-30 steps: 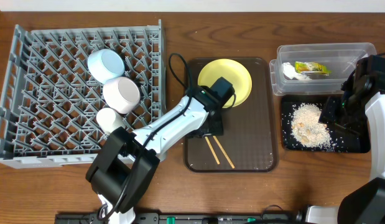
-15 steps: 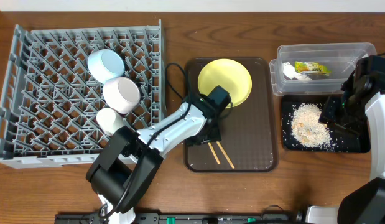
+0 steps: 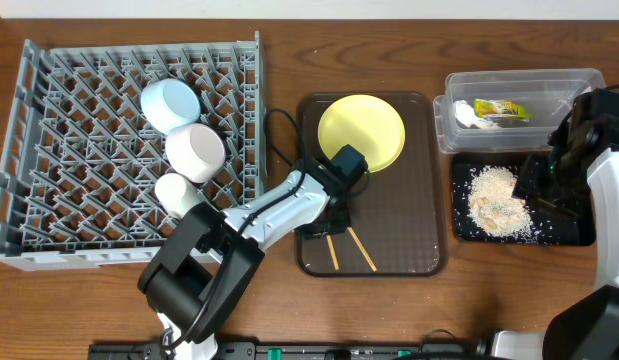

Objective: Sort waste into correct bins and load items into the dishwasher rack
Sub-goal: 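Lift the chopsticks and carry them left into the rack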

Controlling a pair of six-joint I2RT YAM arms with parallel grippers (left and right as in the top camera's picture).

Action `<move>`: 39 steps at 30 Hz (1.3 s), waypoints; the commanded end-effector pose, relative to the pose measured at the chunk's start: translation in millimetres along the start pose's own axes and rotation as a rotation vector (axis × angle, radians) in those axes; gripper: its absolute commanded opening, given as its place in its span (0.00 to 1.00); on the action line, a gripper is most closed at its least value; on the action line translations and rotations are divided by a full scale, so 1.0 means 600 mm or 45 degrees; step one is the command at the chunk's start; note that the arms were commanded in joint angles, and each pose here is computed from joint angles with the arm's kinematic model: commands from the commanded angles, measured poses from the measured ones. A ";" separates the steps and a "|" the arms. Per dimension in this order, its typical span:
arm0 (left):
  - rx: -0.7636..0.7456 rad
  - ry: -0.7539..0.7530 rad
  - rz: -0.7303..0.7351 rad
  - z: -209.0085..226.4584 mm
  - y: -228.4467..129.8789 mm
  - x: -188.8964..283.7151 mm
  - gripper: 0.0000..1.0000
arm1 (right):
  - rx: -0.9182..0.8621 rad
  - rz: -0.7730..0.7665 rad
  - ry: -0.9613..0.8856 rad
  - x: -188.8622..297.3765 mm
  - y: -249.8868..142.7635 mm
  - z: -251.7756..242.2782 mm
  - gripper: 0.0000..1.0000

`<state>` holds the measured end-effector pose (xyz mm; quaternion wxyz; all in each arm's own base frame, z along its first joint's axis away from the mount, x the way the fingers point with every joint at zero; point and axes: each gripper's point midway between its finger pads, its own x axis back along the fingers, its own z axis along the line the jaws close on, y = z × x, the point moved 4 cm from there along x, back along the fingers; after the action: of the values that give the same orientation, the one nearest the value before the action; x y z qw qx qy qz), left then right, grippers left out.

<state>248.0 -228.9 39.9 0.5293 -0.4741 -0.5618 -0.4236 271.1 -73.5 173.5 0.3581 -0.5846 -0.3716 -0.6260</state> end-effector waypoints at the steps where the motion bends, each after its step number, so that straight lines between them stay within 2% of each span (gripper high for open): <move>1: 0.005 0.014 0.003 0.007 -0.005 -0.003 0.28 | 0.005 -0.031 0.012 0.011 0.001 -0.002 0.50; 7: 0.004 0.003 -0.006 0.004 -0.002 -0.003 0.14 | 0.005 -0.032 0.012 0.011 0.001 -0.002 0.50; 14: 0.005 0.004 -0.007 0.005 -0.002 -0.003 0.07 | 0.010 -0.031 0.012 0.011 0.001 -0.002 0.50; 20: -0.050 -0.014 -0.067 0.007 0.018 0.018 0.06 | 0.010 -0.031 0.011 0.011 0.001 -0.002 0.50; 28: -0.086 -0.161 -0.294 0.023 0.069 0.130 0.06 | 0.010 -0.031 0.012 0.011 0.001 -0.002 0.50; 35: -0.391 -0.214 -0.531 0.064 0.102 0.234 0.06 | 0.010 -0.032 0.012 0.011 0.001 -0.002 0.50; 39: -0.441 -0.154 -0.587 0.118 0.133 0.255 0.06 | 0.010 -0.031 0.012 0.011 0.001 -0.002 0.50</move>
<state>303.4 -155.3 176.1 0.3211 -0.4435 -0.6406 -0.5384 271.1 -73.5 173.5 0.3601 -0.5834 -0.3737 -0.6248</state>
